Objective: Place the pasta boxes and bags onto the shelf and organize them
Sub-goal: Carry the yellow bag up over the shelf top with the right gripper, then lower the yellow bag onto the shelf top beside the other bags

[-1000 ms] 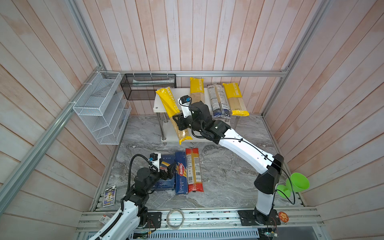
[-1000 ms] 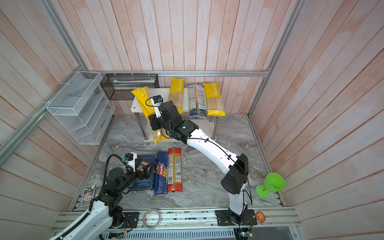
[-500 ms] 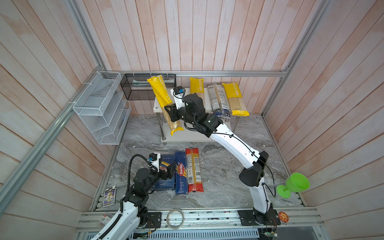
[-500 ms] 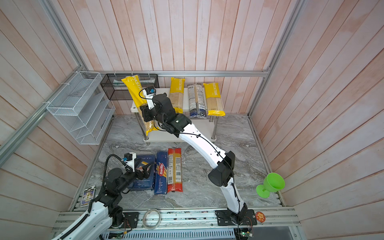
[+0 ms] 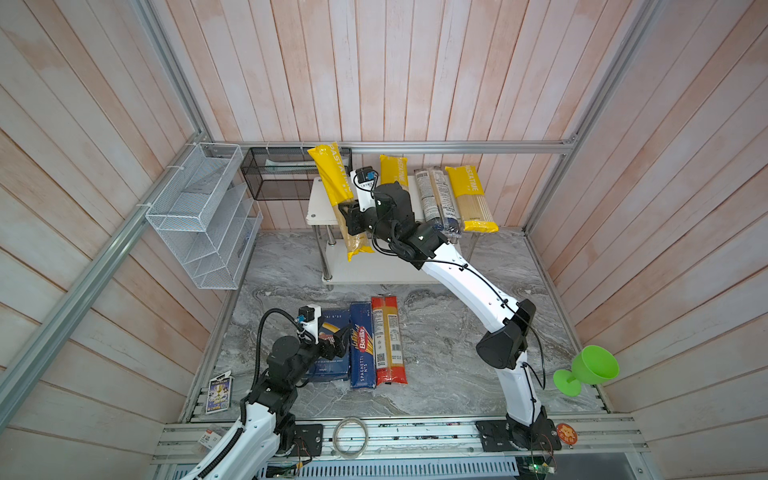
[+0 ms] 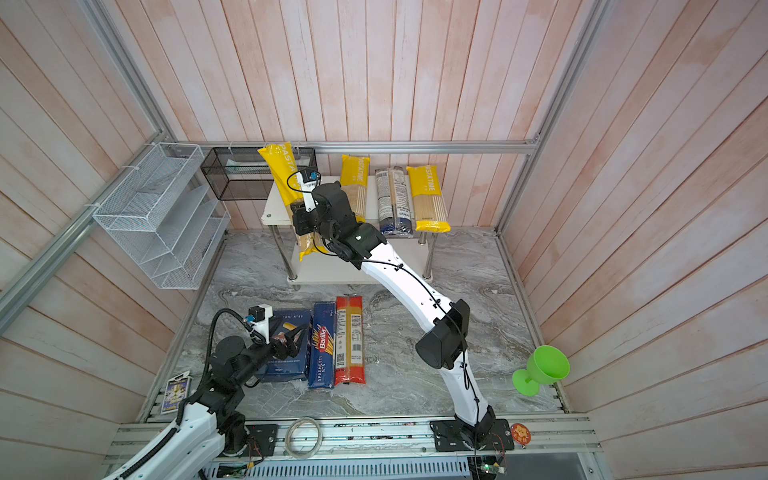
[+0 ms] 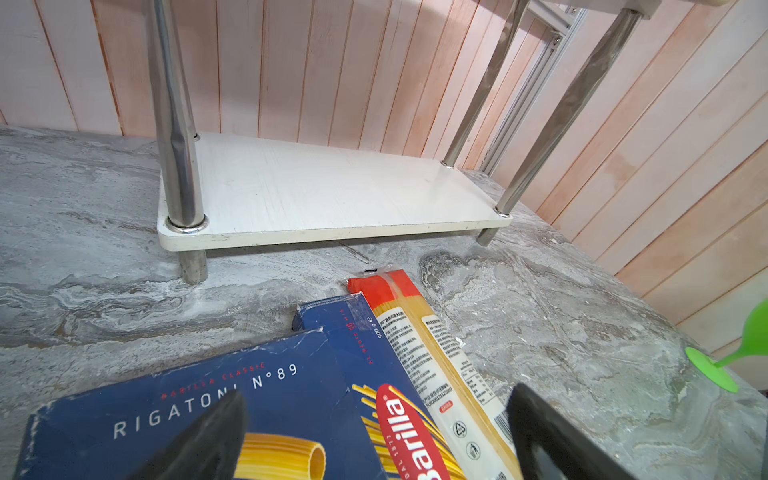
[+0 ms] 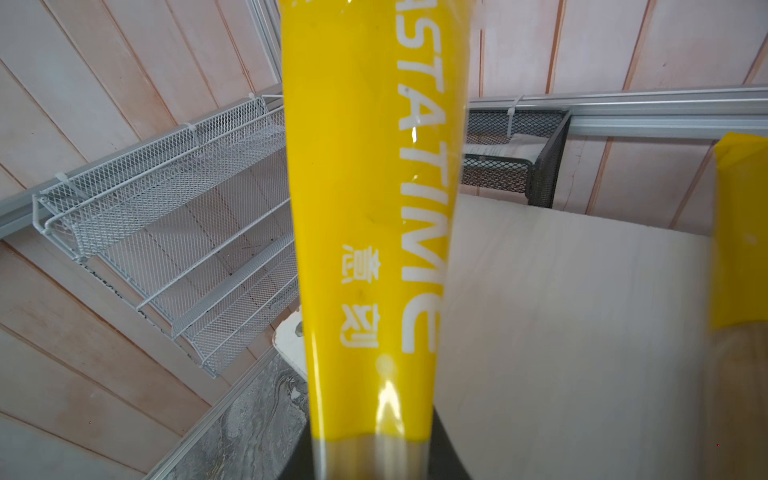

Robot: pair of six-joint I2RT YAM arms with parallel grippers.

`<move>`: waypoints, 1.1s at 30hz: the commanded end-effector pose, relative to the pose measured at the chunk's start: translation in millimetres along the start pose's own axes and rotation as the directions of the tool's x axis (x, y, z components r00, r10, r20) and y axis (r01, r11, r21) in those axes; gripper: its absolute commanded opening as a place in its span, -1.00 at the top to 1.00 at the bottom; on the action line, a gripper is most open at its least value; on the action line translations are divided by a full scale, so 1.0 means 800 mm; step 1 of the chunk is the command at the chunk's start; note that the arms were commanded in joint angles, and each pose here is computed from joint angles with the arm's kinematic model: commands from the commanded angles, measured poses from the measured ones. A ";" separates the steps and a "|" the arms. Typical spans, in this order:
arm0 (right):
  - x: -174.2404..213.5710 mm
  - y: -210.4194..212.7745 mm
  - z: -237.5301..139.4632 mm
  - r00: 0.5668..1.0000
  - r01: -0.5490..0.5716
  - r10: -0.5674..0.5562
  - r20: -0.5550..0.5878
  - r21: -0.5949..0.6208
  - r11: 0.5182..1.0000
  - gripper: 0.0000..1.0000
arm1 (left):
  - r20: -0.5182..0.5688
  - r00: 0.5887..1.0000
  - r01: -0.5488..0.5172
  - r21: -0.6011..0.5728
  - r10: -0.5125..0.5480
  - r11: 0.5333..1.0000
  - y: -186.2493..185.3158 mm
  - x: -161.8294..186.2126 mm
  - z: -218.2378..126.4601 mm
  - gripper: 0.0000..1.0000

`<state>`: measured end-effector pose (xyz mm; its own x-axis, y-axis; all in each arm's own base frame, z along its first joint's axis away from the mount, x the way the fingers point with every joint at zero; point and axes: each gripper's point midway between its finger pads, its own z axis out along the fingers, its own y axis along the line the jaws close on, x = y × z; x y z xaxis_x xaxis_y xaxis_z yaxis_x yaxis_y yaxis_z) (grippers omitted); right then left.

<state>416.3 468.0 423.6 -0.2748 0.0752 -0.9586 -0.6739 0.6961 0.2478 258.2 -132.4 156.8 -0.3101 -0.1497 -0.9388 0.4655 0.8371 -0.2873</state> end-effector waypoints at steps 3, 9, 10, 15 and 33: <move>-0.110 0.009 -0.030 0.955 -0.036 0.045 0.293 -0.036 0.999 0.72 | 0.003 1.000 -0.014 0.026 0.014 1.000 -0.006 -0.002 0.001 -0.99; -0.119 -0.001 -0.025 0.944 -0.074 0.091 0.317 -0.065 0.995 0.70 | 0.008 1.000 -0.013 0.025 0.013 1.000 -0.006 -0.002 0.000 -0.99; -0.120 -0.005 -0.025 0.942 -0.083 0.098 0.320 -0.062 0.995 0.69 | 0.008 1.000 -0.013 0.022 0.013 1.000 -0.005 -0.002 0.000 -0.99; -0.124 -0.020 -0.021 0.930 -0.118 0.129 0.343 -0.053 0.992 0.69 | 0.009 1.000 -0.012 0.020 0.012 1.000 -0.005 -0.002 0.000 -0.99; -0.113 -0.058 0.000 0.906 -0.240 0.232 0.353 -0.022 0.970 0.58 | 0.014 1.000 -0.009 0.006 0.009 1.000 -0.002 -0.003 -0.001 -0.99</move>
<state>457.2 453.8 444.4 -0.3250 0.3343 -0.8847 -0.5970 0.6530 0.4660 257.3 -134.0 155.9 -0.3154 -0.1476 -0.9374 0.4727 0.8321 -0.2901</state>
